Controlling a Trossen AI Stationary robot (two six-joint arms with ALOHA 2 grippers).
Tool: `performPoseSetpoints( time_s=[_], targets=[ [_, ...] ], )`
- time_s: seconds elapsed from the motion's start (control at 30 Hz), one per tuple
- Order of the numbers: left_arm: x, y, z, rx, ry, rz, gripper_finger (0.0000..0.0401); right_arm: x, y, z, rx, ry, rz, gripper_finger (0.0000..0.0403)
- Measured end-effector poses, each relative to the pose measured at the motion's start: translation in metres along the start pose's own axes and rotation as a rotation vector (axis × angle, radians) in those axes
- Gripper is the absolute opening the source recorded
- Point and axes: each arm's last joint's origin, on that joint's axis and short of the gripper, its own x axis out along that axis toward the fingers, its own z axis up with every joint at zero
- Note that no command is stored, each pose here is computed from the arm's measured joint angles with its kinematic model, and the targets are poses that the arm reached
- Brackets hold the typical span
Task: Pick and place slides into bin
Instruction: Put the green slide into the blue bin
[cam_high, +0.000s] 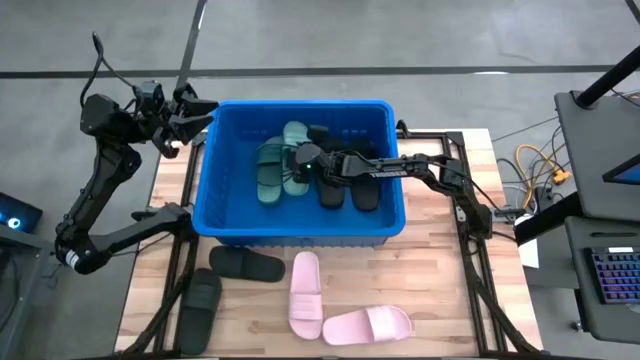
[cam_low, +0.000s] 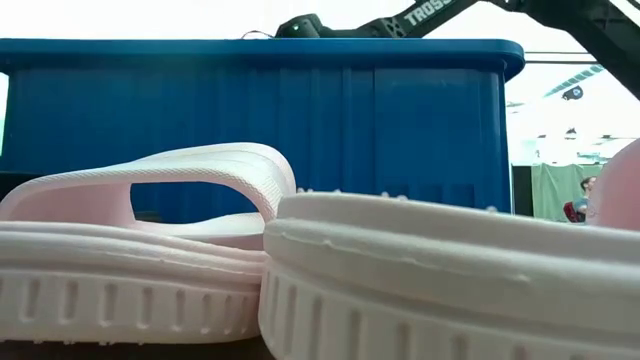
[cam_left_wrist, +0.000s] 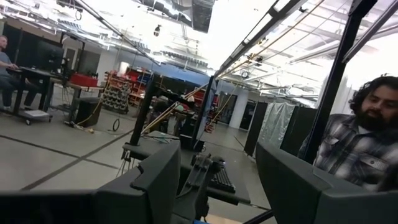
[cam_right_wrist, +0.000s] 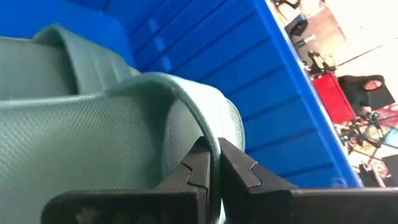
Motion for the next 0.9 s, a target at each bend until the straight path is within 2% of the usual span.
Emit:
performPoseSetpoints(
  time_s=[0.33, 0.43, 0.8, 0.9],
  targets=[
    [0.000, 0.001, -0.002, -0.018, 0.014, 0.009, 0.0193, 0.016, 0.026, -0.016, -0.061, 0.088, 0.044, 0.0009],
    [0.000, 0.001, -0.002, -0.017, 0.013, 0.009, 0.0193, 0.019, 0.029, -0.019, -0.073, 0.124, 0.001, 0.0009],
    [0.000, 0.002, -0.002, -0.019, 0.015, 0.010, 0.0193, 0.027, 0.026, -0.026, -0.019, 0.128, 0.024, 0.0009],
    [0.000, 0.002, -0.003, -0.020, 0.015, 0.010, 0.0193, 0.030, 0.023, -0.030, -0.019, 0.129, 0.060, 0.0009]
  ],
)
